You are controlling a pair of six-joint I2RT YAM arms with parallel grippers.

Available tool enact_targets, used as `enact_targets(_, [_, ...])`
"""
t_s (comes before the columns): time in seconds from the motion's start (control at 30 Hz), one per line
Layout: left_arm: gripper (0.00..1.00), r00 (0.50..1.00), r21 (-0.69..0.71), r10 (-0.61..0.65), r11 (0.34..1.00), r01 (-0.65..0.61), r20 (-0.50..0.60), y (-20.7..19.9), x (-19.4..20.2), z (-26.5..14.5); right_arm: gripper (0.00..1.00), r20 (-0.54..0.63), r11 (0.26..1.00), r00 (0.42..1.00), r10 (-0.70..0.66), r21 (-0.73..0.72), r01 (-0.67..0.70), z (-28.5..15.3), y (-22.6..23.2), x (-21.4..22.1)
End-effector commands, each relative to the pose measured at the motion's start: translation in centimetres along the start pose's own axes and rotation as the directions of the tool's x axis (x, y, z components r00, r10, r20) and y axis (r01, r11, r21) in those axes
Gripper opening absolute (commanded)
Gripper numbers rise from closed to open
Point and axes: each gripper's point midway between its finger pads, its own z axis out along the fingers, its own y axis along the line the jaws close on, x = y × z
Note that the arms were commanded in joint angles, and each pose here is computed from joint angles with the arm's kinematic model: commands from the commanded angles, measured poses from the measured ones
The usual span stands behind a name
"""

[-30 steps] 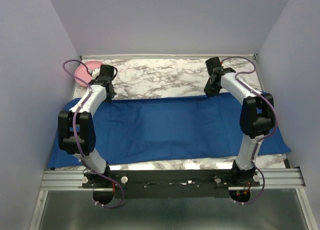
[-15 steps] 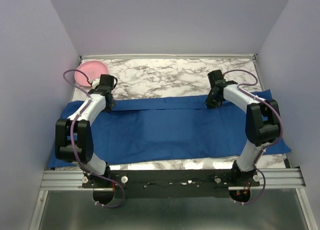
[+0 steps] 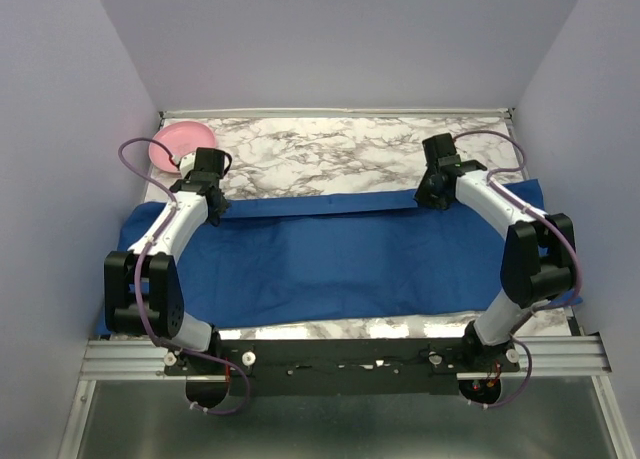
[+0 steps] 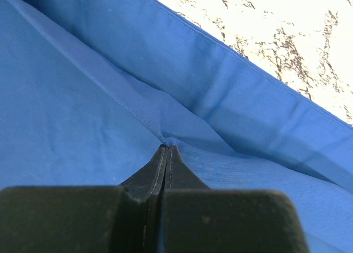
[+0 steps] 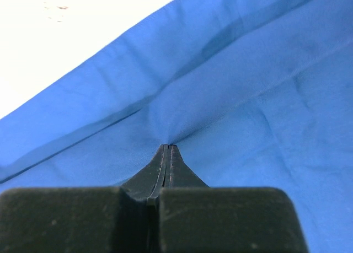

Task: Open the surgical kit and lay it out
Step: Open the surgical kit at the center of the board.

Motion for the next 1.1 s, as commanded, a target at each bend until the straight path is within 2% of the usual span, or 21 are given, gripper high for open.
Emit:
enact_targets(0.0, [0.0, 0.998, -0.063, -0.009, 0.998, 0.012, 0.055, 2.2, -1.2, -2.5, 0.01, 0.04, 0.995, 0.996, -0.086, 0.045, 0.084, -2.4, -1.9, -0.9])
enact_targets(0.37, [0.0, 0.993, -0.074, -0.086, 0.993, 0.093, 0.086, 6.6, 0.7, -9.7, 0.01, 0.116, 0.974, 0.973, -0.2, -0.084, 0.21, -8.8, -3.3, 0.8])
enact_targets(0.4, [0.0, 0.987, -0.044, -0.115, 0.992, 0.12, 0.114, 7.0, 0.5, -10.9, 0.01, 0.148, 0.968, 0.968, -0.203, -0.122, 0.221, -10.3, -3.1, 0.8])
enact_targets(0.5, [0.0, 0.98, -0.006, -0.148, 0.989, 0.15, 0.135, 8.0, 1.0, -13.1, 0.01, 0.135, 0.96, 0.97, -0.203, -0.167, 0.224, -11.8, -3.7, 2.4])
enact_targets(0.7, [0.0, 0.966, 0.114, -0.196, 0.977, 0.178, 0.166, 9.4, 1.9, -17.6, 0.01, 0.183, 0.935, 0.973, -0.139, -0.3, 0.19, -17.8, -4.7, 4.8])
enact_targets(0.77, [0.0, 0.968, 0.142, -0.196, 0.974, 0.174, 0.159, 9.9, 2.8, -18.7, 0.01, 0.199, 0.911, 0.971, -0.13, -0.362, 0.196, -19.9, -4.9, 5.9])
enact_targets(0.87, [0.0, 0.962, 0.194, -0.212, 0.965, 0.178, 0.171, 11.1, 4.3, -20.3, 0.01, 0.173, 0.91, 0.978, -0.119, -0.376, 0.177, -21.8, -6.5, 8.0])
enact_targets(1.07, [0.0, 0.949, 0.352, -0.263, 0.917, 0.189, 0.175, 12.0, 7.2, -23.3, 0.01, 0.24, 0.877, 0.969, -0.06, -0.452, 0.166, -26.5, -9.4, 11.3])
